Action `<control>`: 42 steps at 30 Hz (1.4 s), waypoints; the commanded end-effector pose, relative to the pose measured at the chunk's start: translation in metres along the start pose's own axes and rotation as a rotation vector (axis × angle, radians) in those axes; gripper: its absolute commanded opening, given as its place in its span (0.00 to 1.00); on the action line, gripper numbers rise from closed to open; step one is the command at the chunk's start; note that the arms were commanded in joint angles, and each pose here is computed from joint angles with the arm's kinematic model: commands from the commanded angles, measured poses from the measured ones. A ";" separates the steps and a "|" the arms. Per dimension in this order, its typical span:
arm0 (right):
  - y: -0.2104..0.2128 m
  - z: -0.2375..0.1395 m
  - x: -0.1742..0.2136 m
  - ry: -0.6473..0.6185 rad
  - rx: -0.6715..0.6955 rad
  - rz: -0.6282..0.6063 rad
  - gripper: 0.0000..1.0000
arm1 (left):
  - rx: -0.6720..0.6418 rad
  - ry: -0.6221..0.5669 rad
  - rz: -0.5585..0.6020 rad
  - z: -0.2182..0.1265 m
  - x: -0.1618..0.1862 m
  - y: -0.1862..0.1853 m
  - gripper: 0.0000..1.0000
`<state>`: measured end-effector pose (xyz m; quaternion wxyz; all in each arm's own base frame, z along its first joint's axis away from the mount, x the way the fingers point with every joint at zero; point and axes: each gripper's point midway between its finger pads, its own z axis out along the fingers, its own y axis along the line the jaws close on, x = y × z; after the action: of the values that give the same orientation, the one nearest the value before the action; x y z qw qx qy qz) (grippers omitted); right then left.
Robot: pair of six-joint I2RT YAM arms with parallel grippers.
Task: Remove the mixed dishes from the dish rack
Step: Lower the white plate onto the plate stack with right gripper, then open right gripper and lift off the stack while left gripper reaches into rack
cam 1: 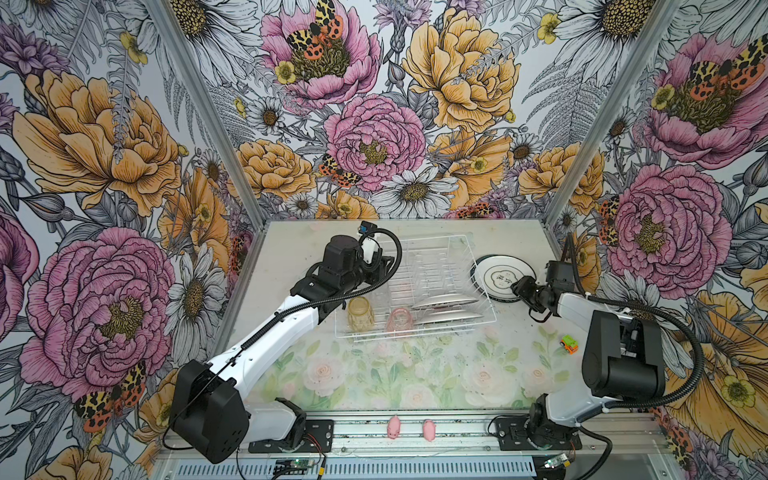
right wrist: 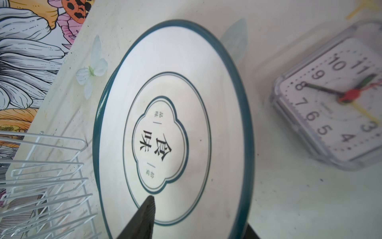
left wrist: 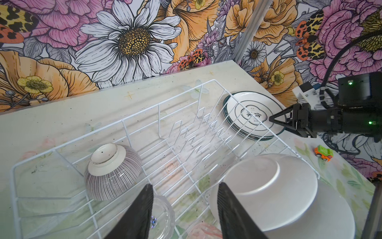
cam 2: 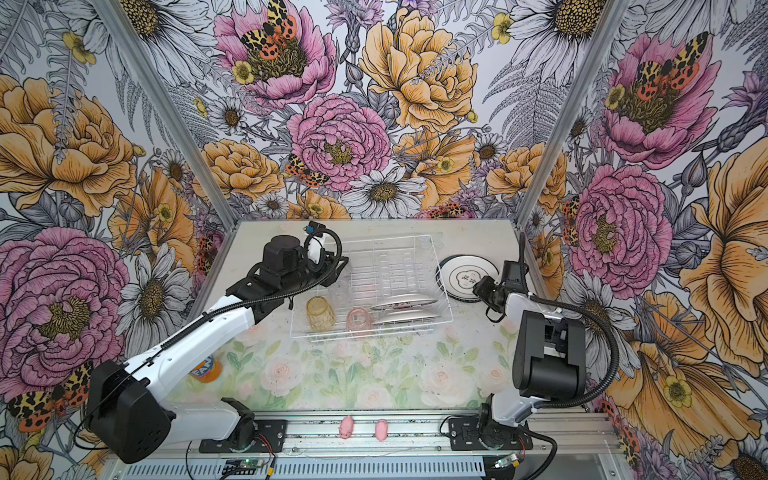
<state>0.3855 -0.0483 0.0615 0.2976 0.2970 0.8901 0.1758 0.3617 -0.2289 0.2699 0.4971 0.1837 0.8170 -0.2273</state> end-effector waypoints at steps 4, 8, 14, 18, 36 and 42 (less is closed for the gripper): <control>-0.013 -0.005 -0.001 0.004 0.115 -0.055 0.56 | 0.026 -0.038 0.024 -0.005 -0.007 -0.003 0.52; -0.011 -0.012 -0.003 -0.008 0.122 -0.075 0.57 | 0.022 -0.035 0.025 -0.004 -0.006 -0.002 0.52; -0.006 -0.022 -0.006 -0.020 0.119 -0.089 0.59 | 0.026 -0.031 0.024 -0.002 -0.006 -0.002 0.52; -0.007 -0.026 -0.005 -0.020 0.125 -0.100 0.61 | 0.055 -0.022 0.037 -0.001 -0.005 -0.007 0.52; 0.052 -0.088 -0.025 -0.150 -0.063 -0.167 0.61 | 0.404 0.319 0.650 0.005 0.065 -0.160 0.43; 0.059 -0.098 -0.024 -0.169 -0.090 -0.185 0.61 | 0.365 0.423 0.745 0.030 0.080 -0.168 0.41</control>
<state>0.3627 -0.0362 0.1569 0.3791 0.2271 0.8840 0.1526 0.2609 -0.3829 0.2273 0.3480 0.5664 0.7269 -0.1723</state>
